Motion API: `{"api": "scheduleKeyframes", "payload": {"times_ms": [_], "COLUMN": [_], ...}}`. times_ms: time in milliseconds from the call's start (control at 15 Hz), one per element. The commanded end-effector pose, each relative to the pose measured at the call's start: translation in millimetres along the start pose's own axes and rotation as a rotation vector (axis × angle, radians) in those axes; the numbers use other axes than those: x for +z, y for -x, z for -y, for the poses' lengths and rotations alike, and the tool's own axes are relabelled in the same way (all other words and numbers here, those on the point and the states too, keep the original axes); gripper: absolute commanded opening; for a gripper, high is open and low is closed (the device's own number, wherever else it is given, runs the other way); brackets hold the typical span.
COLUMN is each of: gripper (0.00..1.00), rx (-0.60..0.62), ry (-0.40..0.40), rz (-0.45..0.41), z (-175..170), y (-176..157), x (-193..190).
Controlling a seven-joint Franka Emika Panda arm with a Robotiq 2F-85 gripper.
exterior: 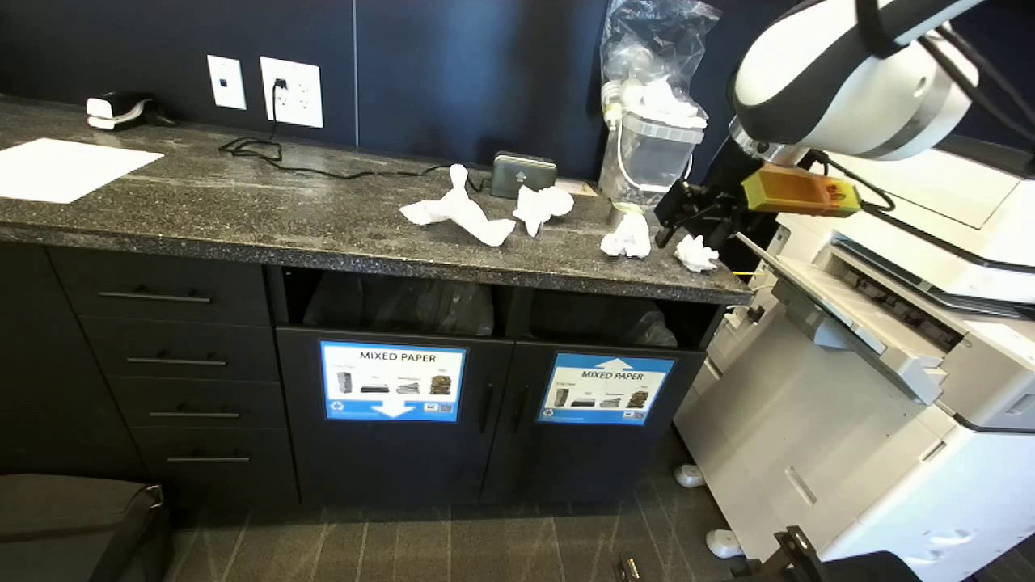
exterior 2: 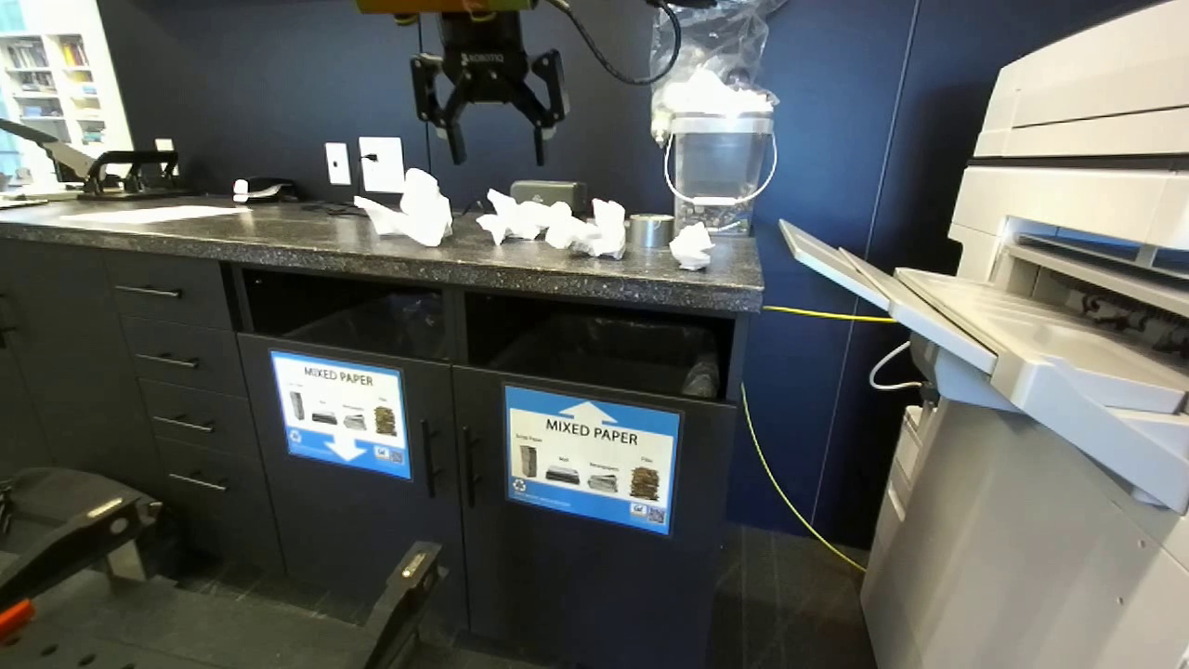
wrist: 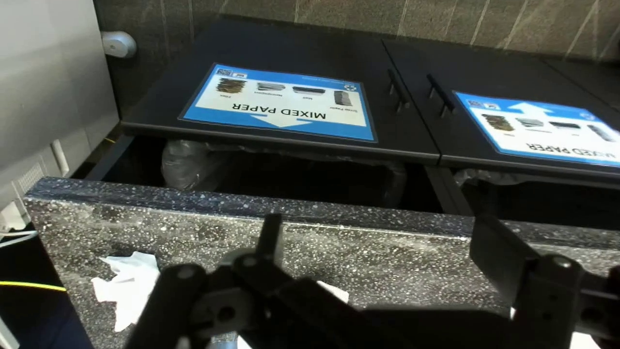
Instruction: Place two crumpled papers inside the bin on the right
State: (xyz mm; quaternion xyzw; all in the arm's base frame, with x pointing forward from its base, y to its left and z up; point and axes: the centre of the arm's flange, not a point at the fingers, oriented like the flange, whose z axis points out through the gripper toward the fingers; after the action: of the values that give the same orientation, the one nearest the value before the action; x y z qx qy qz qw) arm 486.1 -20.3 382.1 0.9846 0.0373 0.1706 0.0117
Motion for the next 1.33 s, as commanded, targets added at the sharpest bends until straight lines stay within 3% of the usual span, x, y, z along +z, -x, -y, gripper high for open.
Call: {"api": "scheduleKeyframes", "payload": {"times_ms": [0, 600, 1267], "gripper": [1.00, 1.00, 1.00], "rx": [0.011, 0.017, 0.055], "ry": [0.003, 0.088, 0.117], "rz": [-0.015, -0.071, -0.009], "z": [-32, -103, -183], "y": [-59, -143, -164], "x": [38, 61, 127]}}
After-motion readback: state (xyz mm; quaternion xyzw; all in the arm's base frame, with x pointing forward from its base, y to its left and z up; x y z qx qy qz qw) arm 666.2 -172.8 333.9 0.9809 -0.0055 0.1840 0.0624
